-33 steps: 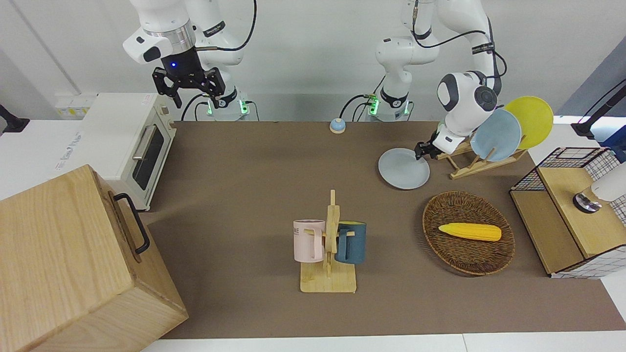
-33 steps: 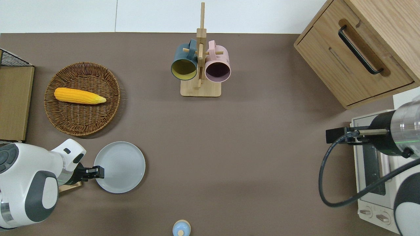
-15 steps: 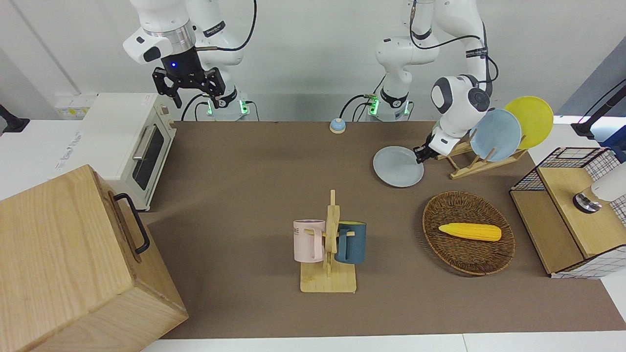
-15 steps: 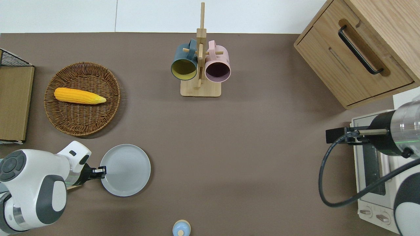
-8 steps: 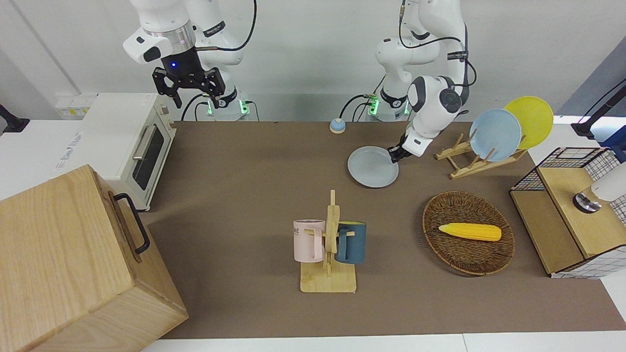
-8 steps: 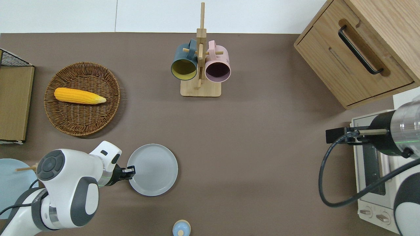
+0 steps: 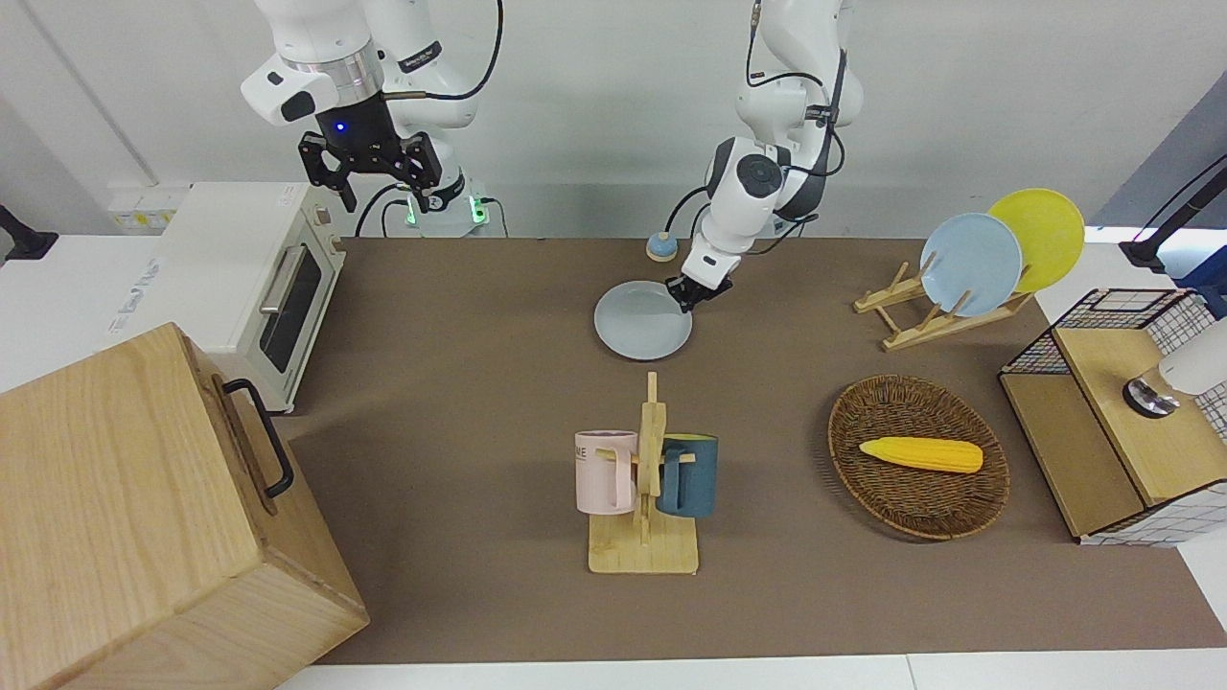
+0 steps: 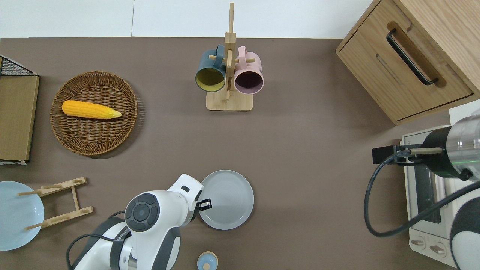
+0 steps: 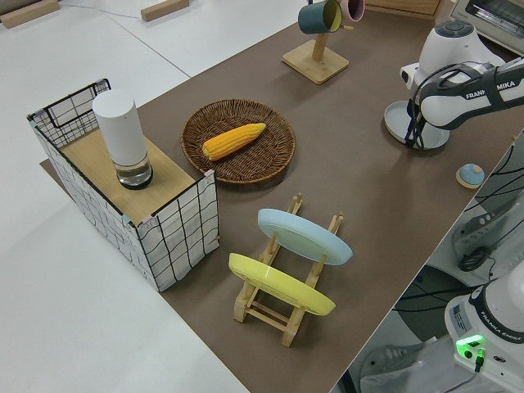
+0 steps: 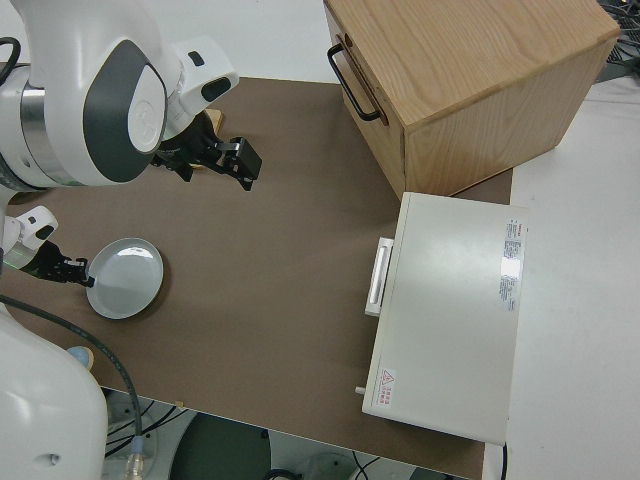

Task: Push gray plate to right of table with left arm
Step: 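Push the gray plate with the left gripper toward the right arm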

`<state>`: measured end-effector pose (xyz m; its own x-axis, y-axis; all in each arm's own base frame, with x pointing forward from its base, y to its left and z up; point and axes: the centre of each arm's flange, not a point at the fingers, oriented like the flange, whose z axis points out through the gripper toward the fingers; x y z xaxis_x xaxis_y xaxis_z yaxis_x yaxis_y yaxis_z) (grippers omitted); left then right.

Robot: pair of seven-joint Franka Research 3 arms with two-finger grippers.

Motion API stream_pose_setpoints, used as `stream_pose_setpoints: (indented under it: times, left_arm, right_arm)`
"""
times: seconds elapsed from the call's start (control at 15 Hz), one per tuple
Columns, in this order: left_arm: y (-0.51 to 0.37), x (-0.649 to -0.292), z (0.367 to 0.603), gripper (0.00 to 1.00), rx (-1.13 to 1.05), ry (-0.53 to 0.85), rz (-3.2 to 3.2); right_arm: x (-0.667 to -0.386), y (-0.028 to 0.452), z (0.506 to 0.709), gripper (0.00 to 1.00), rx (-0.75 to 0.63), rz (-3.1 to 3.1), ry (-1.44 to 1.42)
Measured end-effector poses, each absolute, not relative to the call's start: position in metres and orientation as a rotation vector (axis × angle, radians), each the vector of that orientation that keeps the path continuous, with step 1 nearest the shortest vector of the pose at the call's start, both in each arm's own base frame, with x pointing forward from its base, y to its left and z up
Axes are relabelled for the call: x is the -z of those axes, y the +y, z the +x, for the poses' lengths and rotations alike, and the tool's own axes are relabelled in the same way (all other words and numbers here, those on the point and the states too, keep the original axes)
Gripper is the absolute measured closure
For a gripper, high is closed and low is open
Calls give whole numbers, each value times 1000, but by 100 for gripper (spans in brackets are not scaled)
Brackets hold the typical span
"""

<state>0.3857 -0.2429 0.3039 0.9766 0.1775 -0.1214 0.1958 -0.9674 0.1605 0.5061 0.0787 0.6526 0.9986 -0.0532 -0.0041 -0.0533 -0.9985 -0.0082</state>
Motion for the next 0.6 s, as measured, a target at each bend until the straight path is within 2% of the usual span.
stream_pose_setpoints:
  times: [0.13, 0.27, 0.6]
  left_arm:
    - [-269, -305, 382, 97, 161, 255, 2932]
    - [-294, -305, 388, 97, 157, 220, 2911]
    - [-356, -298, 391, 97, 133, 260, 2829]
  right_arm:
    - [-653, 79, 506, 0, -6, -3132, 83]
    - [-653, 79, 506, 0, -6, -3132, 83]
    - [-653, 79, 506, 0, -6, -3132, 83]
